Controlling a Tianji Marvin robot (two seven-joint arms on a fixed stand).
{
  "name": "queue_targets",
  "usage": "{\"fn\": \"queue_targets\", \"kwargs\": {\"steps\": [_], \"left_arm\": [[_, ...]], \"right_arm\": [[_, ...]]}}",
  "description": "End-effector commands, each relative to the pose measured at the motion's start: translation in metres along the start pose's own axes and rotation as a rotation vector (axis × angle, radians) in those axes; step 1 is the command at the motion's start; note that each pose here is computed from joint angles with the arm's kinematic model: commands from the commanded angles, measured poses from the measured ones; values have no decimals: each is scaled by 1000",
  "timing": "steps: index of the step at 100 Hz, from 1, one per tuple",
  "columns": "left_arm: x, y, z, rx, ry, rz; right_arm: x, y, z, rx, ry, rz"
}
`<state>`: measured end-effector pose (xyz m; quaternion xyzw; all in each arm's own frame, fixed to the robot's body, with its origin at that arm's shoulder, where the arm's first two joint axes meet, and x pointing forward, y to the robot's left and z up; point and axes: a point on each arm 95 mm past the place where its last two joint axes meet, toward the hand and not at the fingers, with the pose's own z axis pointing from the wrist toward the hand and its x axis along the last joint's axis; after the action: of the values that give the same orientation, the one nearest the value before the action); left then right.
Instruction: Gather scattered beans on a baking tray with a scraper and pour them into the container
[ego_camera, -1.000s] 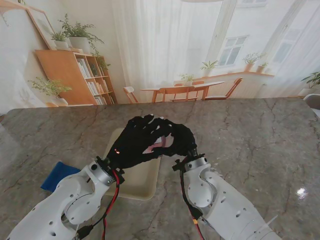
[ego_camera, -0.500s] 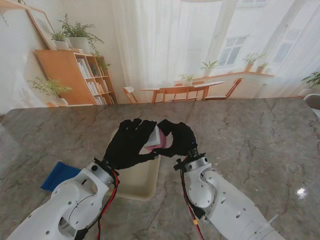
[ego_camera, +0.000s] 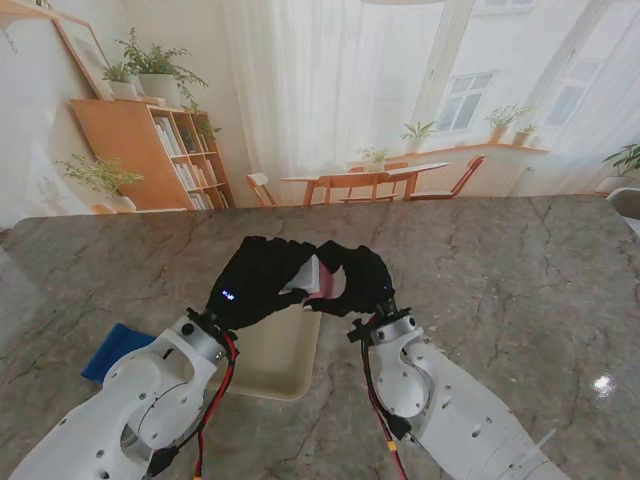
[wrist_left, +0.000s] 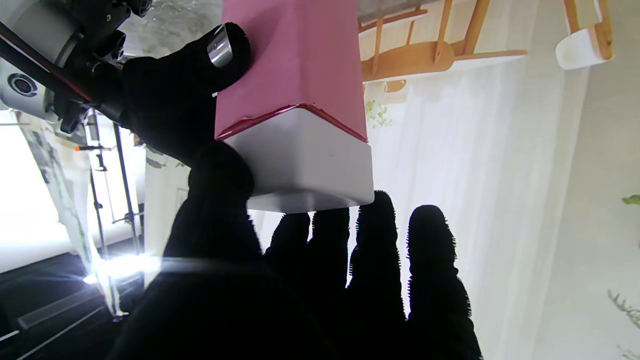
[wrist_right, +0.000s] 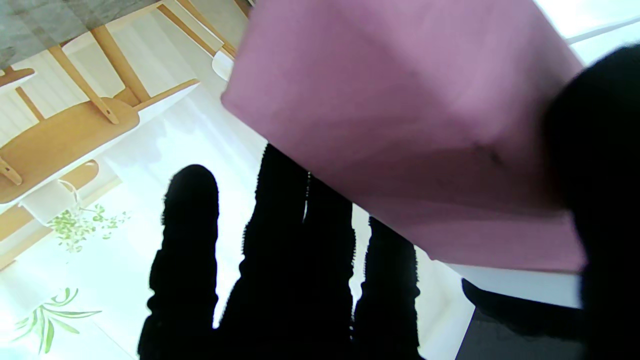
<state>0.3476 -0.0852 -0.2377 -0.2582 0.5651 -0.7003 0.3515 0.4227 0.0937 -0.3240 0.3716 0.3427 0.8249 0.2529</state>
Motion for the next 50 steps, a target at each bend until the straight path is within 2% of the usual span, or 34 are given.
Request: {"fn": "queue_targets", "kwargs": {"steps": [1, 20, 50], "left_arm": [[1, 6, -1, -18, 20, -6], [0, 6, -2, -6, 45, -20], [3, 5, -3, -3, 48, -75]], "right_arm": [[3, 0, 4, -4, -4, 26], [3, 0, 3, -6, -23, 62], [2, 0, 3, 6, -21, 47]]}}
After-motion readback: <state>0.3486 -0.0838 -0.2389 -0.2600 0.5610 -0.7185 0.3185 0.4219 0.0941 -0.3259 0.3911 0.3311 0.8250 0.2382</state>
